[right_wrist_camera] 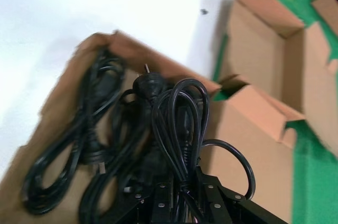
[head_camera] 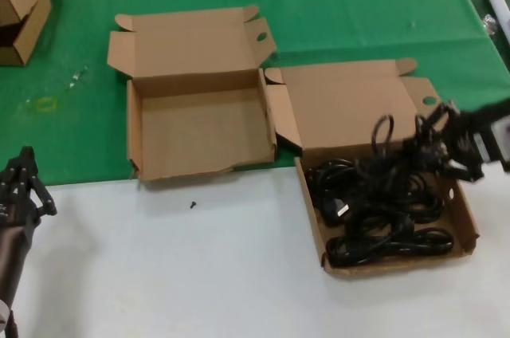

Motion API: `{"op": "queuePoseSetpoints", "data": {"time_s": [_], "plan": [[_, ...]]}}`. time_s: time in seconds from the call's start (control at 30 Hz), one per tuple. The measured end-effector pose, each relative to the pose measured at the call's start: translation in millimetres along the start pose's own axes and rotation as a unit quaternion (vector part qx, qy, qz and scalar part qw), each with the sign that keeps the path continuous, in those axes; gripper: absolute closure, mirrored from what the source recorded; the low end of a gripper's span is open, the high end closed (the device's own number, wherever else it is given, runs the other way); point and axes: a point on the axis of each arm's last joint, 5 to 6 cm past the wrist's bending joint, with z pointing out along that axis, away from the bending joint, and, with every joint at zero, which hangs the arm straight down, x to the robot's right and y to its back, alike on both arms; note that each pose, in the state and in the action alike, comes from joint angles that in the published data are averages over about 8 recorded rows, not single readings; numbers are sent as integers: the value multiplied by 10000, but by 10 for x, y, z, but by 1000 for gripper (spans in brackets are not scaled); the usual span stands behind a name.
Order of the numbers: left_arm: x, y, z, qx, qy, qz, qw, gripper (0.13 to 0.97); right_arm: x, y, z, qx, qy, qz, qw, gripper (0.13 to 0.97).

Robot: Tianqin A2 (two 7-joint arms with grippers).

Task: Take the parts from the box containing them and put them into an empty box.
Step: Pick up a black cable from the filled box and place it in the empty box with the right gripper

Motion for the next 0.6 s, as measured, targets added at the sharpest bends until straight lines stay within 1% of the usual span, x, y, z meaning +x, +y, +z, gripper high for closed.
{"op": "queuePoseSetpoints", "data": {"time_s": [0.13, 0.27, 0.43, 0.6], "plan": [[0, 0, 0, 0, 0, 0, 10000, 955, 169, -77, -65, -53, 155, 129, 9998, 879], [0, 0, 0, 0, 0, 0, 10000, 955, 332, -171, -45, -33, 337, 254, 9991, 879], [0, 0, 0, 0, 0, 0, 10000, 955, 506, -336, 81, 128, 506, 403, 9978, 880], [0, 0, 0, 0, 0, 1, 10000, 955, 678, -533, 279, 363, 673, 494, 9958, 880]]}}
